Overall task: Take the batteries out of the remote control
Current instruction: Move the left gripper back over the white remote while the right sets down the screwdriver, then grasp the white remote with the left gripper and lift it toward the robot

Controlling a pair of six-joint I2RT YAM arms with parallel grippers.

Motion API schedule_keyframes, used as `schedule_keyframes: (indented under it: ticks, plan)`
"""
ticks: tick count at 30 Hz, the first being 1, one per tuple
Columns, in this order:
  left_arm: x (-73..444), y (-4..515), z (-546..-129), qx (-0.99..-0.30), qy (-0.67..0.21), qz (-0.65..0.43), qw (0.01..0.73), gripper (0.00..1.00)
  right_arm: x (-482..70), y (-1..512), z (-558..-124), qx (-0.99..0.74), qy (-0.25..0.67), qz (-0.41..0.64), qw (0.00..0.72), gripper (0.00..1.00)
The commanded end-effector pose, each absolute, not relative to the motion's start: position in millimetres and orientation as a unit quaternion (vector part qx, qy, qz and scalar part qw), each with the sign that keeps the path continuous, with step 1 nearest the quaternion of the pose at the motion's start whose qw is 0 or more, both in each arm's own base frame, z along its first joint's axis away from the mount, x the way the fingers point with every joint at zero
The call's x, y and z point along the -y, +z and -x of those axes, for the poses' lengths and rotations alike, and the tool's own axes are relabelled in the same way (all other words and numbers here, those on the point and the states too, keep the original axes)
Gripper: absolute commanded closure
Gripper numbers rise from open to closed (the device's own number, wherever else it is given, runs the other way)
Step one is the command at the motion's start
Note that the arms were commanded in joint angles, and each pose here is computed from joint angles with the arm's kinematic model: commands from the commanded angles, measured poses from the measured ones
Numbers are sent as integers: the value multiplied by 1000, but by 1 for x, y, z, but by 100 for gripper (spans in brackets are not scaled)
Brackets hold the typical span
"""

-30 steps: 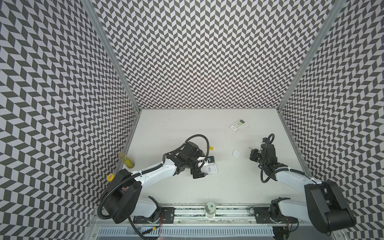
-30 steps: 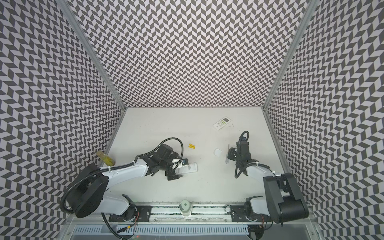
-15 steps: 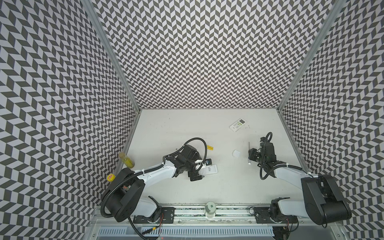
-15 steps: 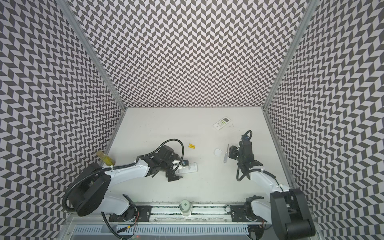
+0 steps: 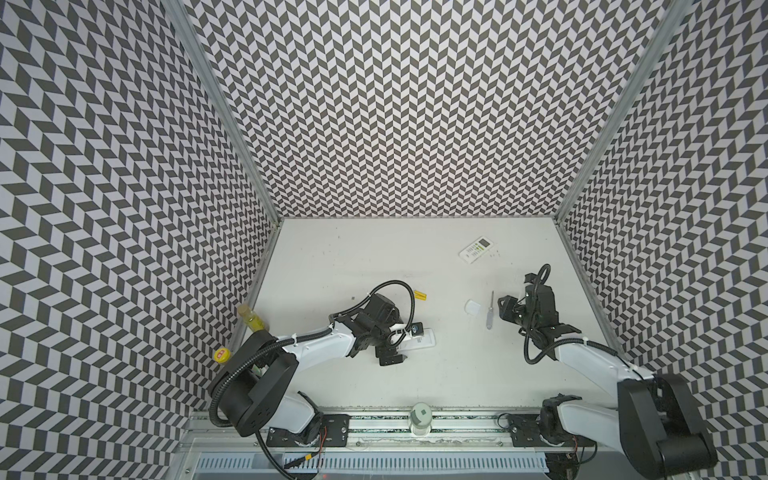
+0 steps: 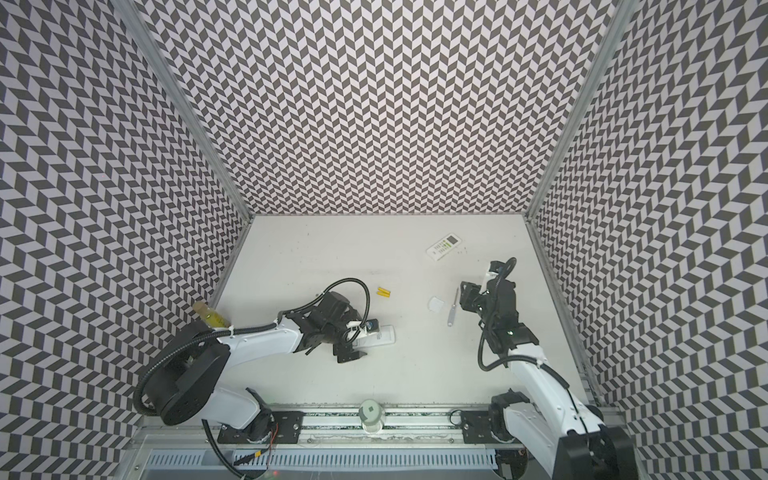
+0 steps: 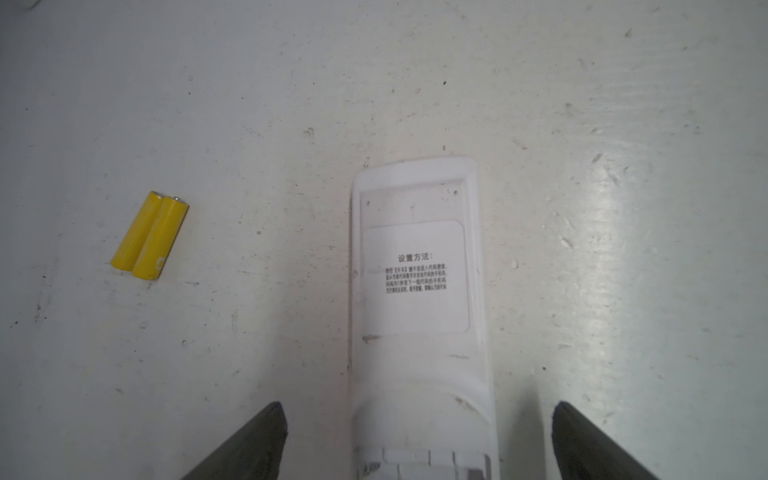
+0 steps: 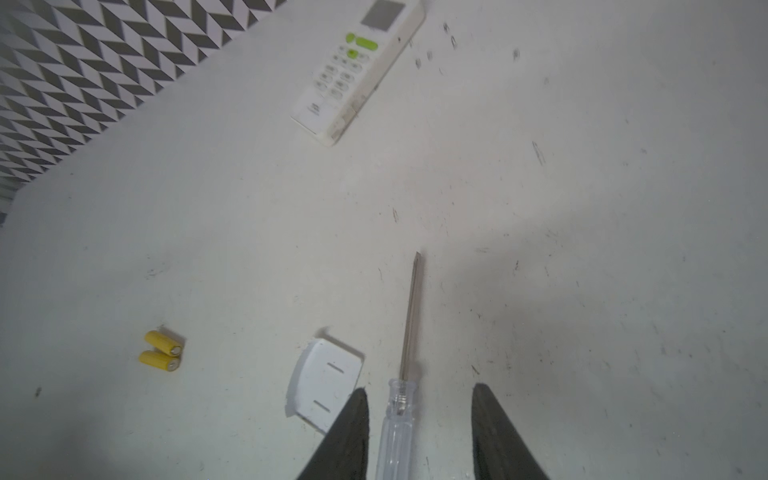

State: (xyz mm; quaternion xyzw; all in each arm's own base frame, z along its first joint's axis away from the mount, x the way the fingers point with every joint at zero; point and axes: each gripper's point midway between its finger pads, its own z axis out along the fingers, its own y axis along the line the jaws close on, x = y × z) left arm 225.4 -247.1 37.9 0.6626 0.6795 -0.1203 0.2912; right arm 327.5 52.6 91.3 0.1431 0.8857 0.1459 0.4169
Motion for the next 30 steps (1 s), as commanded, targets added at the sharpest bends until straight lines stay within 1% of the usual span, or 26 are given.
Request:
schedule_keyframes:
  ticks: [1, 6, 10, 11, 13, 16, 19, 23, 26, 29, 30]
  plan:
    - [252, 37, -227, -681, -124, -657, 298, 0, -50, 132, -333, -861, 152, -136, 466, 56]
    - [257, 30, -229, -696, -133, -644, 287, 5, -49, 179, -326, -839, 151, -113, 511, 48]
    - [260, 25, -231, -705, -131, -640, 277, 13, -38, 213, -316, -813, 136, -115, 554, 39]
    - [261, 24, -231, -706, -132, -639, 275, 15, -37, 219, -312, -807, 134, -114, 564, 34]
    - [263, 22, -231, -709, -133, -637, 272, 21, -28, 232, -305, -791, 119, -121, 587, 26]
    - [262, 17, -231, -712, -131, -637, 264, 24, -14, 240, -293, -772, 92, -134, 614, 19]
    - [261, 12, -230, -714, -128, -638, 257, 26, -3, 238, -282, -759, 73, -148, 630, 14]
    - [262, 6, -228, -716, -129, -641, 245, 33, -4, 240, -277, -745, 82, -148, 645, 10]
    - [262, 4, -228, -717, -129, -641, 241, 39, -2, 235, -279, -754, 74, -152, 635, 10]
    - [261, 3, -227, -717, -128, -641, 240, 41, -2, 233, -281, -758, 72, -152, 630, 9]
    - [261, 3, -227, -717, -127, -642, 241, 44, -2, 233, -281, -759, 71, -151, 630, 9]
